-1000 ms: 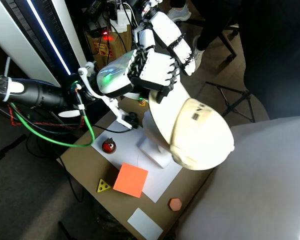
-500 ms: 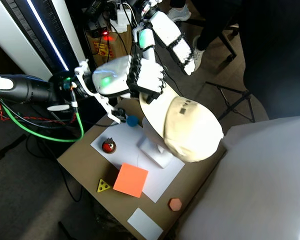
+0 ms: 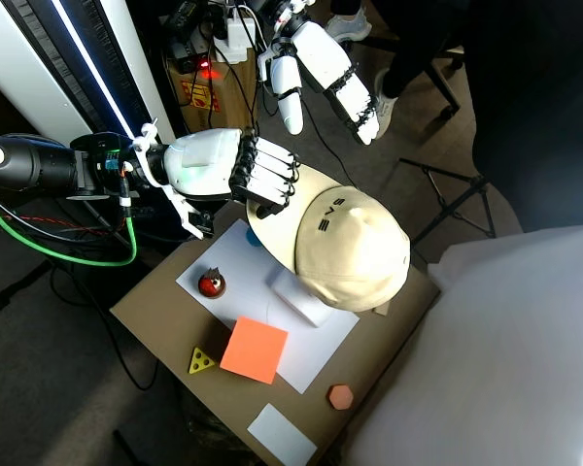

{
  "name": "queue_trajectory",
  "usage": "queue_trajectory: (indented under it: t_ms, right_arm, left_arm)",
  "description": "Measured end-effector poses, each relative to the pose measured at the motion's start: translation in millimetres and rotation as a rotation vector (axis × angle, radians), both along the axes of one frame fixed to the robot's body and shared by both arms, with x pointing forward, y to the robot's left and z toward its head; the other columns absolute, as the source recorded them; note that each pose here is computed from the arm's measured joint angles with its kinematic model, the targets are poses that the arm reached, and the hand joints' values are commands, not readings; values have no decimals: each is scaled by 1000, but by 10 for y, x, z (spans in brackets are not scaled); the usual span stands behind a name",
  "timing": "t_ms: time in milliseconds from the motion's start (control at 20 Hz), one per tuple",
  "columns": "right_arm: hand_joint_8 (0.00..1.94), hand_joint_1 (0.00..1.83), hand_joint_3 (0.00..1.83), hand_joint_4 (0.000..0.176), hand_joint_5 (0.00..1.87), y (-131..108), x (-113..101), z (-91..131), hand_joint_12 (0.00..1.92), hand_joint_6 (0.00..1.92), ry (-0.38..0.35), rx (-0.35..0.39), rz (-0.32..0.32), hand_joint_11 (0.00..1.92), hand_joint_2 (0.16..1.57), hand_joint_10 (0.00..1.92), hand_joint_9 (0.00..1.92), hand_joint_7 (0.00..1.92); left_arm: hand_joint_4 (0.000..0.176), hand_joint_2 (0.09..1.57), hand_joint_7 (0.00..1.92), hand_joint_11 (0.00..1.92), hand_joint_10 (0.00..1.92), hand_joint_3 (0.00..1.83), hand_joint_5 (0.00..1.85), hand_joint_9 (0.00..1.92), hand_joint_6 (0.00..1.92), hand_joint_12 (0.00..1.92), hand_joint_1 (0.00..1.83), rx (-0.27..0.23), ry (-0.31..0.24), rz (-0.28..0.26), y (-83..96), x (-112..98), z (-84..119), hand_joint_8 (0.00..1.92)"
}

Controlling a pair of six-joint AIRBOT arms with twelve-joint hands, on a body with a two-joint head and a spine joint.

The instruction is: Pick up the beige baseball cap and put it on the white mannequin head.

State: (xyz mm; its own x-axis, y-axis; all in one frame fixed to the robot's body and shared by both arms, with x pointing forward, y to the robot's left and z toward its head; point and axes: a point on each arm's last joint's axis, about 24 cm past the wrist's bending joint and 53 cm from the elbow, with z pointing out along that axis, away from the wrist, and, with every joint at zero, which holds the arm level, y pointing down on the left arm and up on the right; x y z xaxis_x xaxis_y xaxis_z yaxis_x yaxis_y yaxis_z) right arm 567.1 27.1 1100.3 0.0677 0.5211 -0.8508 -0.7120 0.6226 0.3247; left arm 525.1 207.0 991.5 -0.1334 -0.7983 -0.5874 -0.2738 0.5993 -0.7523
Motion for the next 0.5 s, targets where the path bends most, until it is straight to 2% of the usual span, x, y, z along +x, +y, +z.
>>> queue_trajectory:
  t_ms: [150, 250, 300, 500]
  right_arm:
    - [1186, 1354, 0, 0, 758, 39, -78, -78, 1446, 1202, 36, -9, 17, 822, 1189, 1446, 847, 811]
    - [1186, 1354, 0, 0, 758, 45, -94, -152, 1444, 1202, 70, -23, 4, 823, 1189, 1447, 847, 811]
    - [1152, 1451, 3, 0, 751, 36, -81, -171, 1644, 1141, 84, -25, -7, 816, 1174, 1350, 828, 797]
    - [1144, 1475, 1, 0, 749, -23, -13, -245, 1693, 1124, 136, -18, -43, 815, 1170, 1323, 825, 795]
  left_arm:
    - [0, 1109, 32, 0, 0, 2, 38, 17, 0, 278, 0, 0, 0, -1, -1, 0, 0, 0]
    - [0, 1109, 32, 0, 0, 2, 38, 17, 0, 278, 0, 4, 1, -1, 10, -11, -8, 0]
    - [0, 1113, 32, 0, 0, 3, 38, 17, 0, 289, 0, 6, 3, -1, 15, -18, -15, 0]
    - [0, 1115, 33, 0, 0, 2, 38, 18, 0, 269, 0, 7, 4, 0, 22, -26, -16, 0]
